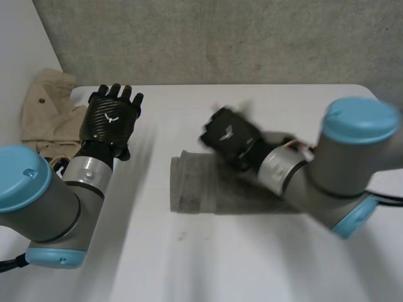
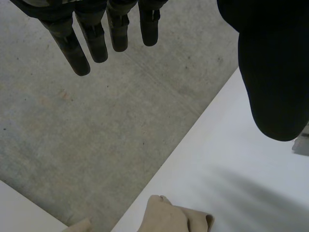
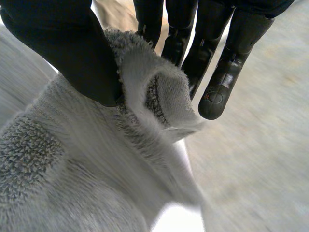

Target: Fold the laundry.

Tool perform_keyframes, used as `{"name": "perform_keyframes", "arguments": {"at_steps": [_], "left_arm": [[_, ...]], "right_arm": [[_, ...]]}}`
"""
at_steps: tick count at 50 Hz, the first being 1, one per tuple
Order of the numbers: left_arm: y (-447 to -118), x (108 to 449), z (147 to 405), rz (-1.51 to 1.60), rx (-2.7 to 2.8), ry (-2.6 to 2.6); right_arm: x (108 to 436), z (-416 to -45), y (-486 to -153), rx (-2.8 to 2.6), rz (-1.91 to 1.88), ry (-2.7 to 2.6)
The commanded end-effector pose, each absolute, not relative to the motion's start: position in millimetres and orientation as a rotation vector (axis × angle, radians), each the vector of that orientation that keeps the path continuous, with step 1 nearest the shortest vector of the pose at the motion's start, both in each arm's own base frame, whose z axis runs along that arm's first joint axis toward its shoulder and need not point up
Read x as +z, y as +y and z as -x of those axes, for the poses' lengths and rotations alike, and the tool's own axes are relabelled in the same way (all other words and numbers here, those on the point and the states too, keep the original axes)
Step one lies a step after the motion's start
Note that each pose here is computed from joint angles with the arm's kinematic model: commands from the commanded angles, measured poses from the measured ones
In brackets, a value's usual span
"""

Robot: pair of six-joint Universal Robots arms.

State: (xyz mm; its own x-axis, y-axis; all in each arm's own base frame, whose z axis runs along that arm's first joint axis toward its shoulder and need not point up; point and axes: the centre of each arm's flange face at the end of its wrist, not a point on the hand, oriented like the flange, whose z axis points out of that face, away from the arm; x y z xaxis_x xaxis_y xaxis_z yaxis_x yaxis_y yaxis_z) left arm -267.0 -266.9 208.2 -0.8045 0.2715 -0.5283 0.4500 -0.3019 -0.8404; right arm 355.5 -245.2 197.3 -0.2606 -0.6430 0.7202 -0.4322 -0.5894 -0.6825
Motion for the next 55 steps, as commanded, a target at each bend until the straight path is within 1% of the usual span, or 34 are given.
{"name": "perform_keyframes", "arguments": {"at_steps": [1,4,5,6,8,9,11,12,16,18,22,25,27,29,31,32,34,35,37,38,43,46,50,53,54,55], "left_arm": [[-260,208,281,-0.977,-2.289,1.770],[-258,205,291,-1.008,-2.302,1.771],[-257,203,295,-1.021,-2.306,1.774],[-253,202,304,-1.052,-2.318,1.771],[-249,200,313,-1.083,-2.326,1.776],[-248,199,317,-1.097,-2.329,1.777],[-244,194,327,-1.142,-2.326,1.792],[-243,192,330,-1.155,-2.324,1.797],[-237,180,345,-1.232,-2.288,1.838],[-236,175,349,-1.255,-2.273,1.851],[-234,170,350,-1.278,-2.242,1.878],[-233,164,348,-1.290,-2.212,1.899],[-232,165,345,-1.288,-2.200,1.907],[-231,166,341,-1.274,-2.187,1.916],[-235,178,331,-1.202,-2.180,1.916],[-237,182,327,-1.170,-2.178,1.918],[-242,190,315,-1.076,-2.169,1.941],[-243,193,312,-1.042,-2.172,1.949],[-245,198,305,-0.962,-2.178,1.985],[-245,200,304,-0.942,-2.184,1.994],[-252,209,293,-0.830,-2.200,2.048],[-254,210,291,-0.801,-2.203,2.060],[-256,213,292,-0.784,-2.223,2.065],[-254,215,297,-0.791,-2.254,2.075],[-255,215,298,-0.789,-2.261,2.079],[-253,216,303,-0.791,-2.282,2.091]], "right_arm": [[163,-365,-238,-1.862,1.817,1.454],[166,-356,-244,-1.883,1.734,1.625],[170,-348,-251,-1.885,1.663,1.716],[172,-341,-256,-1.879,1.619,1.769],[175,-321,-268,-1.844,1.517,1.887],[178,-300,-275,-1.783,1.422,1.987],[177,-282,-278,-1.720,1.346,2.060],[173,-268,-278,-1.650,1.287,2.113],[155,-244,-274,-1.510,1.228,2.198],[147,-235,-275,-1.490,1.218,2.233],[134,-217,-288,-1.524,1.234,2.304],[134,-214,-295,-1.581,1.262,2.315],[139,-213,-305,-1.654,1.284,2.334],[151,-217,-312,-1.738,1.302,2.334],[160,-231,-309,-1.779,1.325,2.292],[169,-251,-303,-1.824,1.383,2.220],[179,-274,-291,-1.864,1.431,2.130],[185,-300,-276,-1.884,1.488,2.020],[191,-322,-260,-1.901,1.533,1.917],[192,-341,-244,-1.891,1.577,1.834],[176,-384,-200,-1.809,1.719,1.617],[165,-395,-182,-1.744,1.767,1.543],[166,-394,-180,-1.715,1.717,1.559],[171,-385,-198,-1.697,1.554,1.684],[179,-371,-218,-1.706,1.429,1.774],[185,-363,-229,-1.718,1.358,1.815]]}}
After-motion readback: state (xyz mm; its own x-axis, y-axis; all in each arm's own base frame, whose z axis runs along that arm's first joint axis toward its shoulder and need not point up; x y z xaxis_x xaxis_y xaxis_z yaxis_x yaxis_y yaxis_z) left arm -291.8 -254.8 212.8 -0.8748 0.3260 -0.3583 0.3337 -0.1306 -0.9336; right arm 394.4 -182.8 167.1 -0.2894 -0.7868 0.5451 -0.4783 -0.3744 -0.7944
